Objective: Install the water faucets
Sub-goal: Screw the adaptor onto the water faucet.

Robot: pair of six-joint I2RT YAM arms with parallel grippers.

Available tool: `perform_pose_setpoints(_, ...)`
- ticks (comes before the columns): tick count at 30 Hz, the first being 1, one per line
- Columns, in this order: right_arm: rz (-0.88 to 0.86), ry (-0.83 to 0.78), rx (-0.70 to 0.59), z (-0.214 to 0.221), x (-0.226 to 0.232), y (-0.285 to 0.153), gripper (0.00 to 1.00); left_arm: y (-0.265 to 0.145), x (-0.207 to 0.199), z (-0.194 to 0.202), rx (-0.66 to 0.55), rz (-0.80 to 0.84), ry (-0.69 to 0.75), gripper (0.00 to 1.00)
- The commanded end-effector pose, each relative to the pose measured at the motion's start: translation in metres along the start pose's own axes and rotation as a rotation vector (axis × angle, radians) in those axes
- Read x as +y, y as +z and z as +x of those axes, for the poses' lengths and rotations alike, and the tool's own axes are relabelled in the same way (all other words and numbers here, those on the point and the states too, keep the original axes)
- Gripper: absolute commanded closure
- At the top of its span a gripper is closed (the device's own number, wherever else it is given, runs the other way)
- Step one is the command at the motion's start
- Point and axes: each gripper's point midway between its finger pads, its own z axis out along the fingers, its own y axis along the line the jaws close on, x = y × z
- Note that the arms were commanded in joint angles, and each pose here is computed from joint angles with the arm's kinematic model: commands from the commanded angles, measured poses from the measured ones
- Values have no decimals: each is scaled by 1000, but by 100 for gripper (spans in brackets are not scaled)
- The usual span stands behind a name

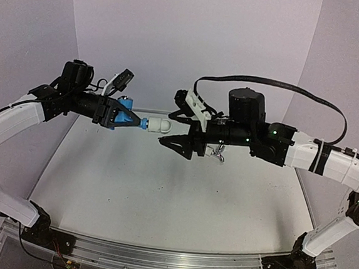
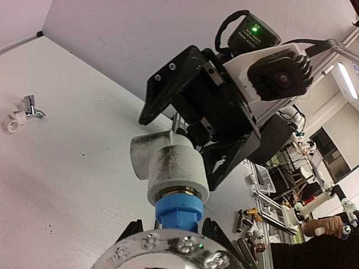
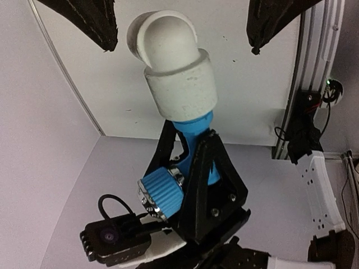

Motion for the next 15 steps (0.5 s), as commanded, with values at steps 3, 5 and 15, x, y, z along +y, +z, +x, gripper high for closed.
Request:
perform_pose_setpoints(3, 33, -87, -1, -1, -12, 18, 25, -6, -31, -18, -20, 97, 66, 100)
perform_pose_setpoints(5, 9, -59, -14, -4, -10, 22, 31, -5, -27, -17, -23, 81, 63, 100)
perform_pose_setpoints(15, -105, 148, -106, -23, 6, 26, 60, -1, 3, -19, -41, -42, 89, 100)
